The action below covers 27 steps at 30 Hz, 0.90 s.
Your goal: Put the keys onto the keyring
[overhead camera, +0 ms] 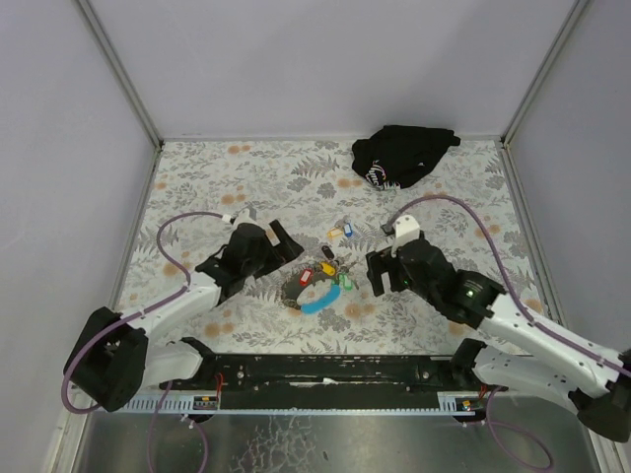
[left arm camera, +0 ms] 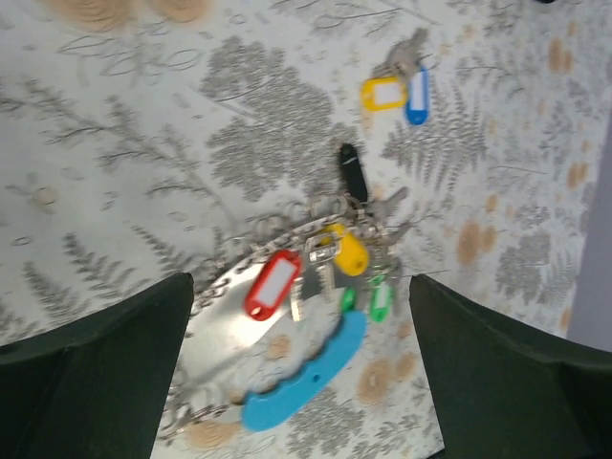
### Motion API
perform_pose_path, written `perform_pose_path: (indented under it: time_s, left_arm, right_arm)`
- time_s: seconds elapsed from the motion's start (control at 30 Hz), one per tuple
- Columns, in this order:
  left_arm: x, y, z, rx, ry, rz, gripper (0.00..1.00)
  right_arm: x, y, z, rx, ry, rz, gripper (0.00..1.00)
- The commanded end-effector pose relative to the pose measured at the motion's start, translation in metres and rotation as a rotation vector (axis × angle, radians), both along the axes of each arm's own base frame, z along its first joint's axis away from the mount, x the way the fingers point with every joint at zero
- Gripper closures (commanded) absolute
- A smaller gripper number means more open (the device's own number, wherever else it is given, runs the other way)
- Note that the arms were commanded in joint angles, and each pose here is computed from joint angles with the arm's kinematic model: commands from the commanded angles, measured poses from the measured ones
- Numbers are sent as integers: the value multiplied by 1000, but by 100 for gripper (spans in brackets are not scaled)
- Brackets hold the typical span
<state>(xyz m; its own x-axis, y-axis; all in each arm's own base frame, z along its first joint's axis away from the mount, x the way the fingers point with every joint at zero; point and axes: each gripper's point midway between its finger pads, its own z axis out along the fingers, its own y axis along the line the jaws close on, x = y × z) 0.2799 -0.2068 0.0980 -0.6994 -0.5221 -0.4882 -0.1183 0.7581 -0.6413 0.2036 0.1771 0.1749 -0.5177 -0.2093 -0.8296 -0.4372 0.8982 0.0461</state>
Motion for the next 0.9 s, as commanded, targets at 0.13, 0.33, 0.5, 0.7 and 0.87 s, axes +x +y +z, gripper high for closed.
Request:
perform_pose_path:
  time_s: [0.13, 0.33, 0.5, 0.7, 0.87]
  left_arm:
    - [-9, 48, -36, 147, 37, 16, 11]
    - [-15, 55, -57, 199, 86, -6, 30]
    - [-26, 38, -71, 129, 128, -84, 46]
    - [-41, 10, -77, 25, 148, -167, 51]
    - [-59, -20, -72, -36, 145, -235, 53]
  right_arm:
    - [22, 73, -19, 104, 46, 146, 20]
    - [39, 100, -54, 57, 90, 171, 29]
    - [47, 123, -63, 57, 114, 226, 40]
    - [49, 134, -76, 53, 152, 261, 48]
    - [49, 141, -77, 87, 179, 290, 52]
